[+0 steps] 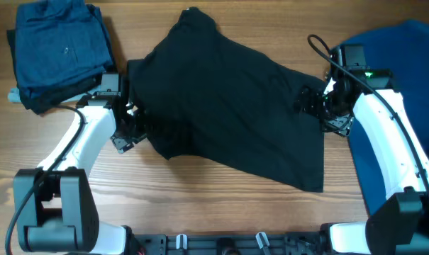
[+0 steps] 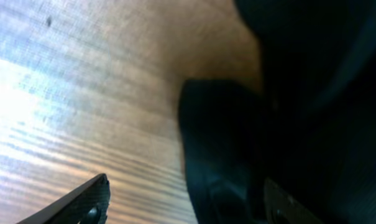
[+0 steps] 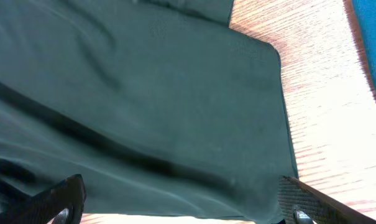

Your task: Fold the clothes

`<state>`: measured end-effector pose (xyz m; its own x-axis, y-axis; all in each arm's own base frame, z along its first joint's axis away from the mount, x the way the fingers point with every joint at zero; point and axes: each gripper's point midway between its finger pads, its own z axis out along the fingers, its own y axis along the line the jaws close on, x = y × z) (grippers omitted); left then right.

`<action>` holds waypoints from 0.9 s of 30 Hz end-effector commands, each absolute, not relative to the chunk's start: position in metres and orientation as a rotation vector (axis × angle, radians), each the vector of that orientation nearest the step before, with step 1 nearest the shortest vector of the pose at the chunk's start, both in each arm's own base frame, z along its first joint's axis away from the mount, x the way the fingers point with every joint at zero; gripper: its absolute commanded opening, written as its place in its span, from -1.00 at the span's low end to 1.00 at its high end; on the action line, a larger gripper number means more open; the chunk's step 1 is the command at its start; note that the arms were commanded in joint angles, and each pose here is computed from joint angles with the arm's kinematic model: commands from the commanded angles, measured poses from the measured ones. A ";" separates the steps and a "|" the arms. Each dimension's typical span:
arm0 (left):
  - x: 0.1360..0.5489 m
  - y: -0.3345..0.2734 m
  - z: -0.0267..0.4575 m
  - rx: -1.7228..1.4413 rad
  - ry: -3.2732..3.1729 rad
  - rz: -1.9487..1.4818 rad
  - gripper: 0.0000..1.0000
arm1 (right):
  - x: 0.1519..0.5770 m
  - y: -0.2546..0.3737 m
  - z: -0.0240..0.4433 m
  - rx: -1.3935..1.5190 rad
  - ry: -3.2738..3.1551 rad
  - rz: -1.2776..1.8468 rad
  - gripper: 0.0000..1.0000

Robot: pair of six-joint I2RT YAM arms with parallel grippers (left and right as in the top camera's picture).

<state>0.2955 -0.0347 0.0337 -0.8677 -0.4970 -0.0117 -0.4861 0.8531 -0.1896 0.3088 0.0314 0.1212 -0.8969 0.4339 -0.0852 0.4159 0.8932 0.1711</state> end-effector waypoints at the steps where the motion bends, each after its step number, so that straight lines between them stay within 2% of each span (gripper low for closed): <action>1: 0.304 -0.038 0.030 -0.726 2.956 -0.318 0.57 | 0.312 0.034 0.130 0.623 2.915 0.257 0.99; 9: 0.304 -0.039 0.001 -0.760 3.013 -0.310 0.47 | 0.311 0.034 0.129 0.625 2.922 0.255 0.99; 11: 0.307 -0.039 0.000 -0.757 3.004 -0.313 0.40 | 0.310 0.034 0.129 0.625 2.922 0.255 0.99; 14: 0.312 -0.039 0.000 -0.766 2.980 -0.320 0.12 | 0.310 0.034 0.129 0.624 2.923 0.254 0.99; 15: 0.313 -0.038 0.000 -0.789 2.972 -0.316 -0.14 | 0.310 0.034 0.129 0.624 2.923 0.255 0.99; 16: 0.314 -0.038 0.000 -0.792 2.968 -0.318 -0.27 | 0.310 0.034 0.129 0.625 2.923 0.254 0.99; 19: 0.314 -0.038 -0.001 -0.793 2.971 -0.317 -0.47 | 0.309 0.034 0.129 0.626 2.926 0.253 0.99; 22: 0.311 -0.038 -0.006 -0.800 2.987 -0.311 -0.48 | 0.308 0.034 0.129 0.627 2.932 0.251 0.99; 23: 0.311 -0.038 -0.007 -0.802 2.992 -0.309 -0.56 | 0.308 0.034 0.129 0.628 2.933 0.251 0.99; 25: 0.308 -0.037 -0.010 -0.809 3.006 -0.292 -0.92 | 0.308 0.034 0.129 0.627 2.934 0.251 0.99; 27: 0.302 -0.027 -0.010 -0.851 3.010 -0.196 -0.92 | 0.308 0.034 0.129 0.628 2.934 0.250 1.00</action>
<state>0.3124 -0.0396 -0.0028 -0.8703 -0.4923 0.0134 -0.4844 0.8507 -0.2043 0.3060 0.0313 0.1208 -0.9007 0.4278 -0.0763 0.4116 0.8962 0.1655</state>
